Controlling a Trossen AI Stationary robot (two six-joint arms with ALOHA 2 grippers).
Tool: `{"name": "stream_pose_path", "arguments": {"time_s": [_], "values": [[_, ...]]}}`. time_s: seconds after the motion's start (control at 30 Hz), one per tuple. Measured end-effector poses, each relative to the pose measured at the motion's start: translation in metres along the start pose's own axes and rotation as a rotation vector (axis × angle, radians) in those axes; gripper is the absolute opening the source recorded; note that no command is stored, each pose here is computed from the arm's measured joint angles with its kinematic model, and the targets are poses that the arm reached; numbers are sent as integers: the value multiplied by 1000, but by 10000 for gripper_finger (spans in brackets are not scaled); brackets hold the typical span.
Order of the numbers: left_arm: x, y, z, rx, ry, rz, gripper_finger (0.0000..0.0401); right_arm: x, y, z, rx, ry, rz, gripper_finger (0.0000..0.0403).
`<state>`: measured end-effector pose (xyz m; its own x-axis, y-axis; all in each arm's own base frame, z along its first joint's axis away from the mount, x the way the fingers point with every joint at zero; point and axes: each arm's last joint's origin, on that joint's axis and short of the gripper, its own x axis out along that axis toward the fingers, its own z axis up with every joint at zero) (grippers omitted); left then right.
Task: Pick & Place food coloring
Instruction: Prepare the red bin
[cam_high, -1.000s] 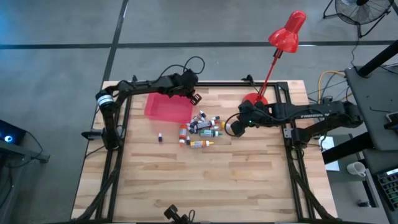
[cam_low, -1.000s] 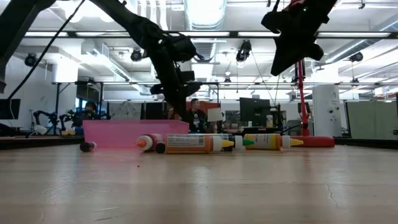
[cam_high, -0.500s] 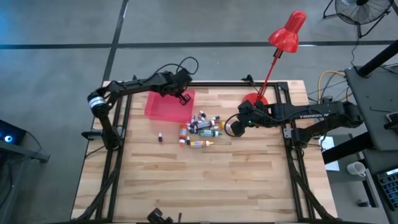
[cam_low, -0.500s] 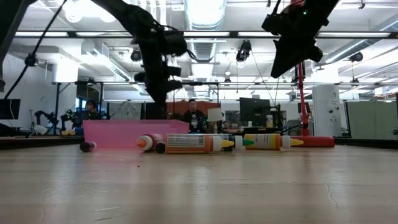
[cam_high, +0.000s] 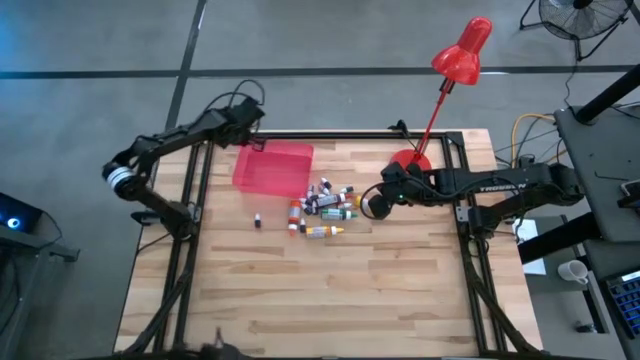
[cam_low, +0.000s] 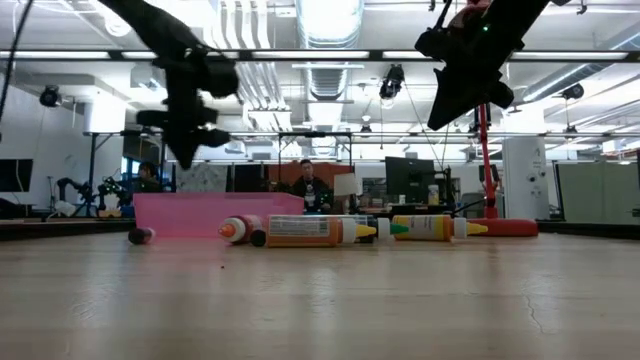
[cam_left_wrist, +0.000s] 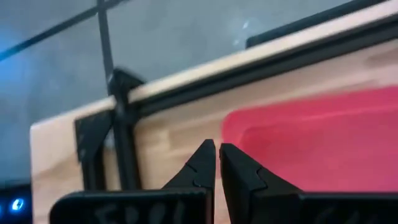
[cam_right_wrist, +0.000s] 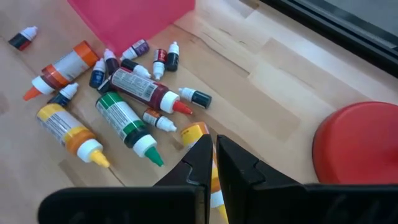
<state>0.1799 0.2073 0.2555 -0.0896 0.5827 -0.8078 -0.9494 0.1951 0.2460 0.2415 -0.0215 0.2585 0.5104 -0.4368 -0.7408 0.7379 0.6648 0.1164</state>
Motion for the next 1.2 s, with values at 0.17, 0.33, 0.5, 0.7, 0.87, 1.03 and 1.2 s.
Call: {"name": "stream_pose_path", "arguments": {"time_s": [0.17,0.33,0.5,0.7,0.87,1.03,1.2], "values": [[11,17,-26,-7,54,38,0,1,-1,2,13,-9,-1,18],[26,20,-52,-10,127,63,0,2,-3,5,29,-22,0,18],[38,19,-73,-20,223,19,0,2,-3,5,29,-21,1,18],[46,16,-95,-36,317,-33,0,2,-3,5,29,-17,5,18],[49,8,-107,-26,316,-58,0,2,-3,5,29,-17,5,18],[48,-3,-106,-50,240,-108,0,2,-3,5,26,-17,5,18],[43,-15,-97,-69,182,-223,0,2,-3,5,26,-16,6,18]]}}
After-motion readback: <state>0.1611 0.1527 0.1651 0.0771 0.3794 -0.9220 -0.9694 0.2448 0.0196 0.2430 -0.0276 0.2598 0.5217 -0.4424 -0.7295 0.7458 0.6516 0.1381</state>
